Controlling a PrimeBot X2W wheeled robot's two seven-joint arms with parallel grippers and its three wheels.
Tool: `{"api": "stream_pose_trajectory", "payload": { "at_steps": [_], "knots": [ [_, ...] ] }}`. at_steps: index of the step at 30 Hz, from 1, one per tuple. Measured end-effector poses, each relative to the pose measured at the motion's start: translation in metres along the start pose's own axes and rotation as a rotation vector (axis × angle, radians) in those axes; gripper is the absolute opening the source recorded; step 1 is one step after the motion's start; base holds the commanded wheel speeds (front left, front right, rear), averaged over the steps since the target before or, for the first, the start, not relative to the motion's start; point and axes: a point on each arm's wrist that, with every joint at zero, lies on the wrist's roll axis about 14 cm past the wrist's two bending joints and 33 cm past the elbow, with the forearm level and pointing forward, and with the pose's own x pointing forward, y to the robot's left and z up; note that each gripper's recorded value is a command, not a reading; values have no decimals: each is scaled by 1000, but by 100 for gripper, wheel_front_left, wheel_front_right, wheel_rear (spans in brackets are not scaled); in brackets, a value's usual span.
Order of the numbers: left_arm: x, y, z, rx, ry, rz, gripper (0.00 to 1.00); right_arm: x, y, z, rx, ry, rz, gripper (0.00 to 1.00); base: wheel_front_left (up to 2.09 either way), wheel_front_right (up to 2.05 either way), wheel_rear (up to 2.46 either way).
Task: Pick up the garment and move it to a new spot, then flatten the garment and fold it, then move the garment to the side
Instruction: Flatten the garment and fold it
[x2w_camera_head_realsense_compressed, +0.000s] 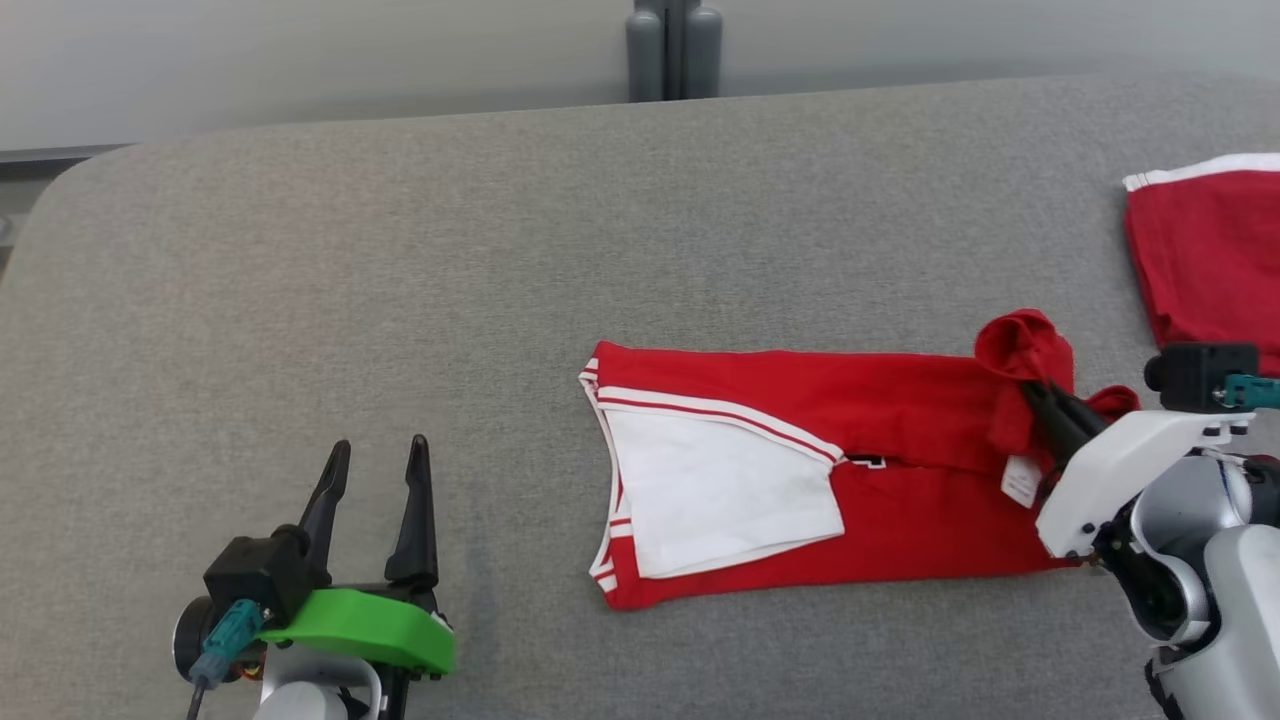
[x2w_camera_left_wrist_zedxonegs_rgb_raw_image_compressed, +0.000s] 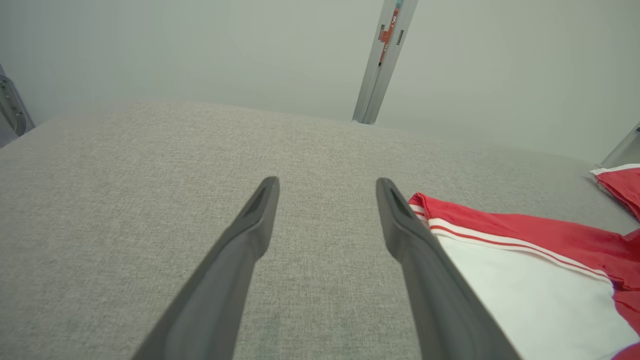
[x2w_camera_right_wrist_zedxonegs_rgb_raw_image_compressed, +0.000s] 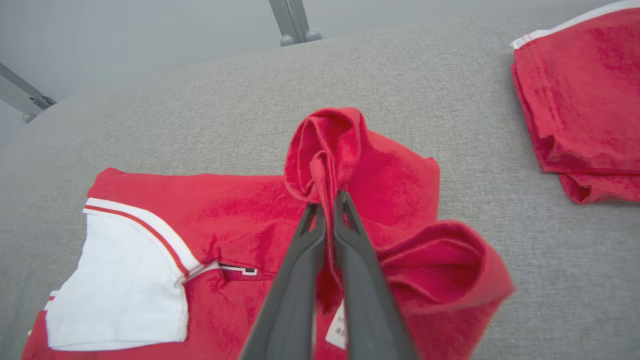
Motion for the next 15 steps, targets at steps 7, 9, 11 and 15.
{"api": "stream_pose_trajectory", "payload": {
  "at_steps": [7, 9, 11, 15],
  "knots": [
    [-24, 23, 11, -9, -36, 88, 100, 11, 97, 3, 31, -5, 259, 0, 0, 0, 0],
    [-29, 28, 15, -12, -50, 106, 100, 13, 120, -2, 45, 10, 315, 0, 0, 0, 0],
    [-36, 34, 19, -15, -62, 126, 100, 14, 143, -9, 47, 30, 370, 0, 0, 0, 0],
    [-47, 42, 24, -19, -83, 157, 100, 18, 180, -14, 81, 40, 454, 0, 0, 0, 0]
  ]
}}
